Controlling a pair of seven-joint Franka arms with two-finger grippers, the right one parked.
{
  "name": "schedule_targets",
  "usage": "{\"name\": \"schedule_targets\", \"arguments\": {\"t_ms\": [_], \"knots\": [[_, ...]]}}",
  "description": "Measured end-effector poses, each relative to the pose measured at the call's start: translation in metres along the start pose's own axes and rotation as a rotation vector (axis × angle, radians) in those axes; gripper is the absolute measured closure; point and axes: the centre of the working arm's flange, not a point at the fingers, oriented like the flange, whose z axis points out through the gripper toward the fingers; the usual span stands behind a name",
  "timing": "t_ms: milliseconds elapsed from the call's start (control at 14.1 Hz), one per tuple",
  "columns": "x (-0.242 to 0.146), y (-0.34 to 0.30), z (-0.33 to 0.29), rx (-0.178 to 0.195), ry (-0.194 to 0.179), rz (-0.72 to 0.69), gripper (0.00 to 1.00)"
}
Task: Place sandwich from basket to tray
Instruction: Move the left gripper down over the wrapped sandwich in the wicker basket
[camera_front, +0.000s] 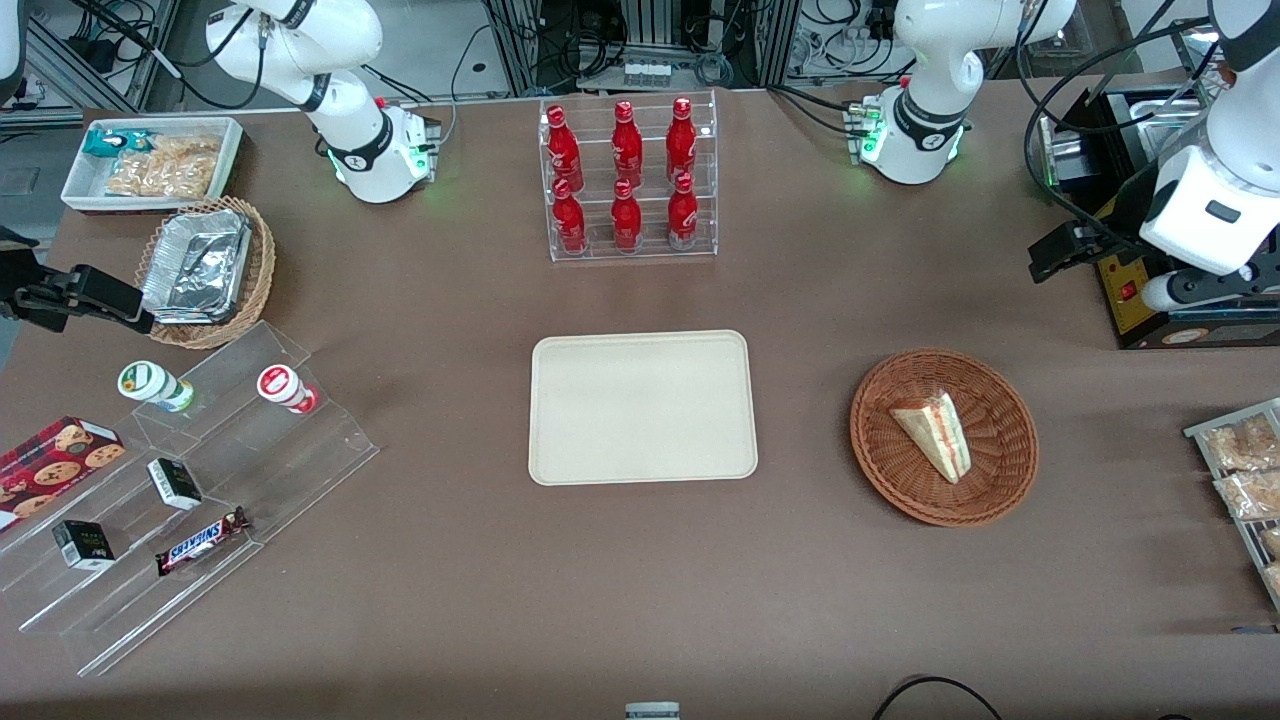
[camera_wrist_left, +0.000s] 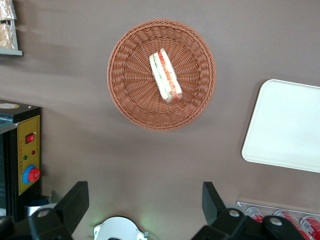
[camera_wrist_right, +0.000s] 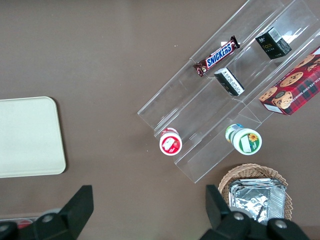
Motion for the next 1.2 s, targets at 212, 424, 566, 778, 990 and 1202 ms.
{"name": "schedule_targets", "arguments": {"t_ms": [212,424,566,778,990,1202], "knots": [[0.001,-0.001,0.001,0.0,-0.002,-0.002,0.0],[0.005,-0.002,0.008,0.002,-0.016,-0.005,0.0],[0.022,-0.008,0.034,0.008,-0.067,-0.021,0.0],[0.063,-0.01,0.1,0.009,-0.137,-0.037,0.0],[0.093,-0.001,0.185,0.0,-0.161,-0.037,0.0],[0.096,0.005,0.253,-0.005,-0.137,-0.163,0.0]]}}
